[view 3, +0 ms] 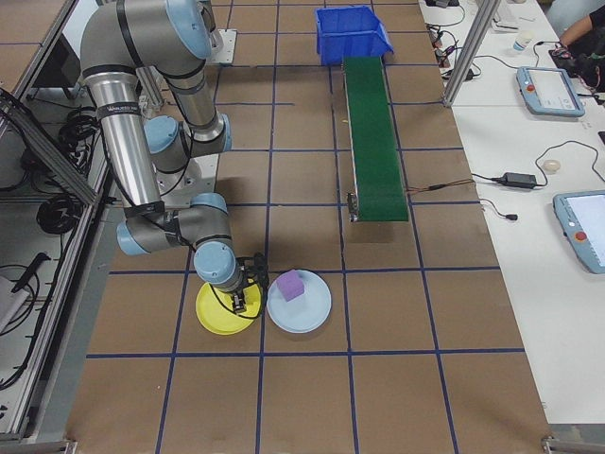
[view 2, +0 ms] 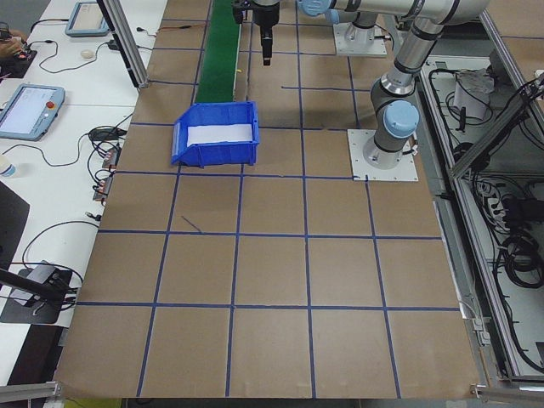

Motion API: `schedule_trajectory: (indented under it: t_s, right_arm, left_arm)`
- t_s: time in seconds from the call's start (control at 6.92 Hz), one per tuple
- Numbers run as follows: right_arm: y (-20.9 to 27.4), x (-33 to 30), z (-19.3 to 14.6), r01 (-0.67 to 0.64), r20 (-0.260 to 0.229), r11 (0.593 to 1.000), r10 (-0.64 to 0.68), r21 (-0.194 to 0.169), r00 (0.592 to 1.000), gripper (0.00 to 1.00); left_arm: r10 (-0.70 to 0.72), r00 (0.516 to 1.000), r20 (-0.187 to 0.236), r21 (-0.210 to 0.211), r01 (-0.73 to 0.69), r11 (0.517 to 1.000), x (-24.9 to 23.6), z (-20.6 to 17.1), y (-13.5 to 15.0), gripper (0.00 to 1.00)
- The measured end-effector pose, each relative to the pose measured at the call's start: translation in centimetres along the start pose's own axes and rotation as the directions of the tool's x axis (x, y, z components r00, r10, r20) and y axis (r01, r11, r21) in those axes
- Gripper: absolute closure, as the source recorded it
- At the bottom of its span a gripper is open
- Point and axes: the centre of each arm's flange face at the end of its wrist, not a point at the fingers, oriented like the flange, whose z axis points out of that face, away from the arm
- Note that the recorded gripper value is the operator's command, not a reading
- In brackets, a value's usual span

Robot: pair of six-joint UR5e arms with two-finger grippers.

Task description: Move block left to right into plate

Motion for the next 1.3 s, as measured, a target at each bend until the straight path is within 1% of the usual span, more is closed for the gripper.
schedule_trajectory:
  t_s: [0.14,0.29,0.43,0.58,0.72,1.01,1.16,1.3]
  right_arm:
    - [0.1,0.1,-0.2,-0.020,-0.005,1.000,0.020,0.002,1.000,0.00]
    - [-0.5,0.0,-1.5,-0.071,-0.029,0.997,0.071,0.005,0.997,0.00]
    - [-3.2,-1.1,-4.2,-0.102,-0.077,0.995,0.102,0.009,0.992,0.02]
    - [-7.9,-3.5,-7.0,-0.079,-0.131,0.997,0.080,0.013,0.988,0.02]
    - [-13.5,-7.0,-9.4,-0.066,-0.157,0.998,0.068,0.020,0.985,0.01]
    - [-24.2,-15.8,-12.6,-0.111,-0.135,0.994,0.113,0.021,0.984,0.01]
    - [-28.7,-21.5,-14.1,-0.152,-0.128,0.988,0.154,0.024,0.980,0.01]
    - [-32.1,-27.6,-15.4,-0.198,-0.116,0.980,0.199,0.025,0.973,0.00]
  left_arm:
    - [0.000,1.000,0.000,0.000,0.000,1.000,0.0,0.0,0.0,0.00]
    - [0.000,1.000,0.000,0.000,0.000,1.000,0.0,0.0,0.0,0.00]
    - [0.000,1.000,0.001,0.000,0.000,1.000,0.0,0.0,0.0,0.00]
    - [0.000,1.000,0.000,0.000,0.000,1.000,0.0,0.0,0.0,0.00]
    - [0.000,1.000,0.001,0.000,0.000,1.000,0.0,0.0,0.0,0.00]
    - [0.000,1.000,0.001,0.001,0.000,1.000,0.0,0.0,0.0,0.00]
    - [0.000,1.000,0.001,0.001,0.000,1.000,0.0,0.0,0.0,0.00]
    - [0.000,1.000,0.002,0.002,0.000,1.000,0.0,-0.1,0.0,0.00]
